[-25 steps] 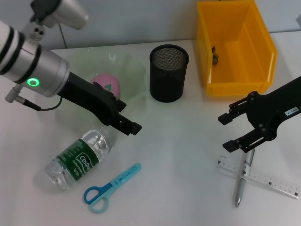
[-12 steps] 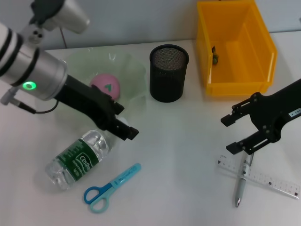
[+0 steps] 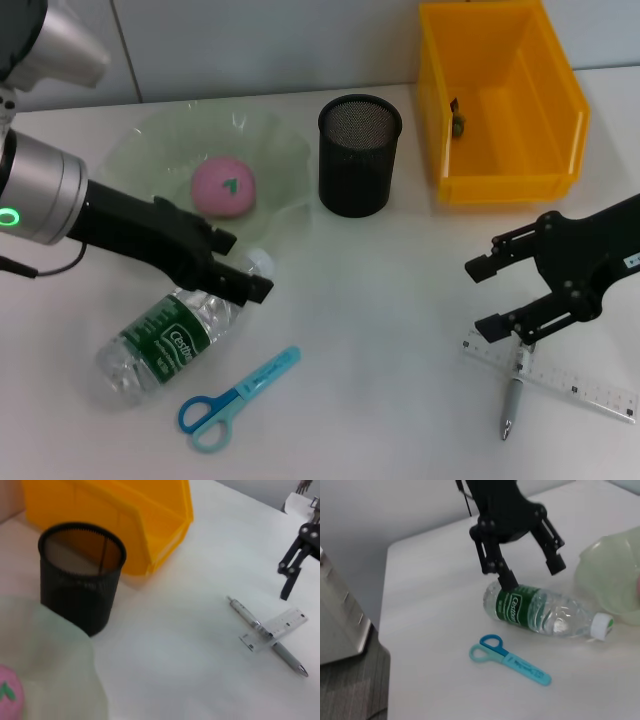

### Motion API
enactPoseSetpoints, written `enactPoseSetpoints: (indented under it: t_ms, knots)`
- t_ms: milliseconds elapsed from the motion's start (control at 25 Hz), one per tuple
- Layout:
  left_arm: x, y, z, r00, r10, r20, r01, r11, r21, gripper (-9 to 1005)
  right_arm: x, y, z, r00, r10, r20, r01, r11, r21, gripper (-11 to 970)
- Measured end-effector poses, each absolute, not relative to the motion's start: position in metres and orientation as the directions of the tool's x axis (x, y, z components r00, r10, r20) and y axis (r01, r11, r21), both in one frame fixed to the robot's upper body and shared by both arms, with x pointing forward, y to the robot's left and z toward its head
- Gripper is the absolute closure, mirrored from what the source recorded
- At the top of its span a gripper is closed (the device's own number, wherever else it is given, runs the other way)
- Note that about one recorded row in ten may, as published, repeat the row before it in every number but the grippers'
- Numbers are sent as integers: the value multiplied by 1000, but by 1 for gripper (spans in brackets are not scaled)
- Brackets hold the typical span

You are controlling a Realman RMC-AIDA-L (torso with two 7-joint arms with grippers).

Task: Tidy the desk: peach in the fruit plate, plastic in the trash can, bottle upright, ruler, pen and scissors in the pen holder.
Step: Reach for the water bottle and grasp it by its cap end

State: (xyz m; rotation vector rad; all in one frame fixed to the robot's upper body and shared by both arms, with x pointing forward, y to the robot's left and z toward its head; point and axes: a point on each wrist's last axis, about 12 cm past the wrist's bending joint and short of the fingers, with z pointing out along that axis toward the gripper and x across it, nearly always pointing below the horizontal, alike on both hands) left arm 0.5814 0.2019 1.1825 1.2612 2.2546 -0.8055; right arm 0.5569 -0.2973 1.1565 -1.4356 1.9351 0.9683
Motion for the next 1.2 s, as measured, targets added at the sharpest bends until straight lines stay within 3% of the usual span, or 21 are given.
enactPoseSetpoints:
  t_ms: [720, 1200]
  knots:
    - [595, 188, 1179, -551, 667, -502, 834, 465, -297, 139, 553, -302, 1154, -328, -547, -770, -944, 203, 259, 201]
    - [599, 201, 1172, -572, 700, -428, 818, 526, -233, 140, 554, -302, 1156, -327, -542, -774, -945, 200, 259, 200]
